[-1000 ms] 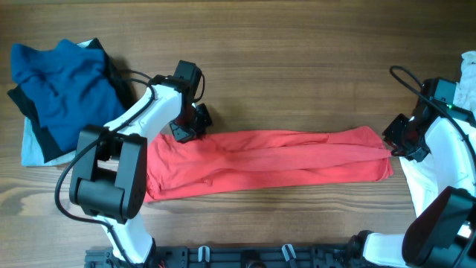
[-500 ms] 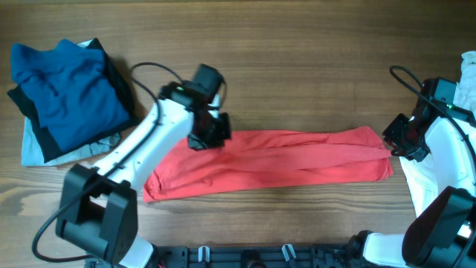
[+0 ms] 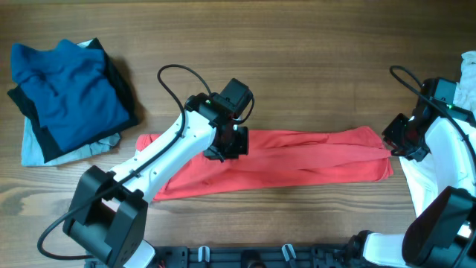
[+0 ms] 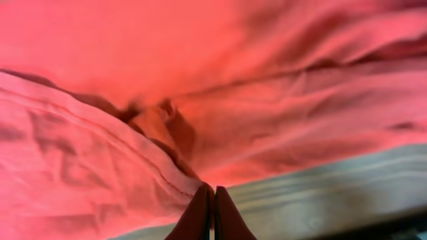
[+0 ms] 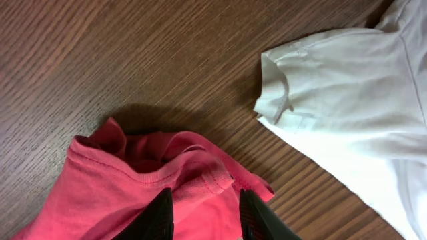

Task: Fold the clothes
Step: 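Move the left gripper rightward along the strip and grasp its middle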

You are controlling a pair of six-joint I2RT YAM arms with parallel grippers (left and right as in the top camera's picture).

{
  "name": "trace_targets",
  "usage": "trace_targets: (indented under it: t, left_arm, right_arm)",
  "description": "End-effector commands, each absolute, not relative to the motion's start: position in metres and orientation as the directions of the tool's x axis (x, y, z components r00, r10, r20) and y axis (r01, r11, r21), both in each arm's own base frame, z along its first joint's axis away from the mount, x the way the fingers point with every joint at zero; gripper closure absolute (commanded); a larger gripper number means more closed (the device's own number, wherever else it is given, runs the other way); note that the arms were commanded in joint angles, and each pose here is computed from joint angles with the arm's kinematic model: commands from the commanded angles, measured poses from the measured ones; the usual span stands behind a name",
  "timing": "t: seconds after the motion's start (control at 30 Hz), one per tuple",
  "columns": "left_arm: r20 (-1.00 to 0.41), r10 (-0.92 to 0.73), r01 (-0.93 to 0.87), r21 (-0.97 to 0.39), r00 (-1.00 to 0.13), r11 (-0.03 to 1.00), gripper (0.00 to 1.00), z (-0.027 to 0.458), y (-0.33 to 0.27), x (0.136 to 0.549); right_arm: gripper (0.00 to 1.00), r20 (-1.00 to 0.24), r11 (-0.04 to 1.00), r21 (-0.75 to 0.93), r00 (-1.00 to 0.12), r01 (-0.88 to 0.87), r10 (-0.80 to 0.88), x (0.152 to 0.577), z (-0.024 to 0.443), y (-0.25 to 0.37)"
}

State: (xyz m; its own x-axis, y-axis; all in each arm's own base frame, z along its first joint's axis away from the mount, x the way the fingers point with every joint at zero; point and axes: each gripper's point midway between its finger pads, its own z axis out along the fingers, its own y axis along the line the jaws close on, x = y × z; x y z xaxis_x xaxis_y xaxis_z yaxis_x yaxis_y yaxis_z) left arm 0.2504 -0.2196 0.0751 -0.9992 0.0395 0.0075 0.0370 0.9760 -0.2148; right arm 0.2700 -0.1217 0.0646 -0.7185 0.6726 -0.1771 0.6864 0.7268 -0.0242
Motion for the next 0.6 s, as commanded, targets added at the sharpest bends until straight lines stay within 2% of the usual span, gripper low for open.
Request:
trace_targets:
  t: [0.0,0.1,0.13,0.17,0.4,0.57]
  left_arm:
    - [-0.055,0.021,0.031,-0.184,-0.998,0.982,0.86,0.075,-0.216,0.264]
    - [-0.076,0.021,0.035,-0.199,-0.997,0.979,0.84,0.076,-0.22,0.269]
    - [-0.084,0.02,0.037,-0.204,-0.996,0.978,0.74,0.077,-0.221,0.271]
    - [-0.084,0.02,0.037,-0.203,-0.996,0.978,0.73,0.077,-0.221,0.271]
    - [-0.007,-0.029,-0.027,-0.151,-1.0,0.988,0.78,0.074,-0.194,0.262]
    - [0.053,-0.099,-0.105,-0.111,-0.994,0.988,0.76,0.072,-0.173,0.257]
  right_arm:
    - [0.67,-0.159,0.73,-0.02,-0.723,0.683,0.672,0.269,0.06,-0.121]
    - [0.67,-0.159,0.73,-0.02,-0.723,0.683,0.672,0.269,0.06,-0.121]
    - [0.67,-0.159,0.73,-0.02,-0.723,0.683,0.672,0.269,0.06,-0.121]
    - [0.67,-0.159,0.73,-0.021,-0.723,0.683,0.672,0.269,0.06,-0.121]
    - [0.67,-0.153,0.731,-0.015,-0.725,0.682,0.672,0.268,0.059,-0.12]
    - [0.54,-0.116,0.734,-0.03,-0.731,0.679,0.672,0.259,0.058,-0.116]
